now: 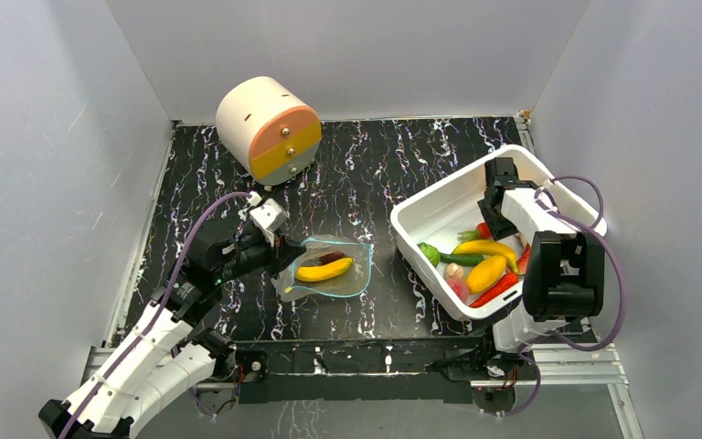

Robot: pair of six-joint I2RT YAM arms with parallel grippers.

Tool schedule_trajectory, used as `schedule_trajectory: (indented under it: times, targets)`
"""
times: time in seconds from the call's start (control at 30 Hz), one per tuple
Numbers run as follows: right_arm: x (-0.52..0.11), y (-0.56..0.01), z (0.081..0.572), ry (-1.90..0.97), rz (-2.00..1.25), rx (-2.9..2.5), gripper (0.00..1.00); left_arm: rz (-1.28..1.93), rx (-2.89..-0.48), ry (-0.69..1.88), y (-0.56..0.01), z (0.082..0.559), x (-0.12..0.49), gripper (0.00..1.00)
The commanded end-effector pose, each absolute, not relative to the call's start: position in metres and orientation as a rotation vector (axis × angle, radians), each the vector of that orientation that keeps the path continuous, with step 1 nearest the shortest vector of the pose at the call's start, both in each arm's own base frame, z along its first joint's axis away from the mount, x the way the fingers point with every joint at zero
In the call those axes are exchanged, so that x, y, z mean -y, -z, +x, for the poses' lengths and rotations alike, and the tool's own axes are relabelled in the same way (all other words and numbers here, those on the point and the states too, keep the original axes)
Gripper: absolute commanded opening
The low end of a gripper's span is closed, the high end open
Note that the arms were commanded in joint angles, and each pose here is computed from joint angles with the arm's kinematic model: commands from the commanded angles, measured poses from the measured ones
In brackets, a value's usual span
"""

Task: Place the food in the zip-top bag and seal the zipper
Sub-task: Pick up the fake vegetable from the bin.

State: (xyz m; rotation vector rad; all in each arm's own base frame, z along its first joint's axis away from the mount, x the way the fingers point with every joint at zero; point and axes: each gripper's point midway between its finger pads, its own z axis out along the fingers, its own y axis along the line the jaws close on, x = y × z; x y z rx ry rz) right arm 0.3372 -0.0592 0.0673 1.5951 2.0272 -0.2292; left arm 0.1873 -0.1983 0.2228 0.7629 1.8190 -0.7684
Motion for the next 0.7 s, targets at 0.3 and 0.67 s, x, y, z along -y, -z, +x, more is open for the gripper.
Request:
schedule_trajectory:
  times: [0.3, 0.67]
  targets:
    - [0.05, -0.041, 0.357, 0.155, 1.641, -2.054, 0.52, 0.776, -1.796, 0.762, -0.226, 0.187, 0.198, 0.0]
    - [0.054, -0.056, 0.347, 0.165, 1.646, -2.009, 0.32, 0.778, -1.797, 0.762, -0.226, 0.188, 0.198, 0.0]
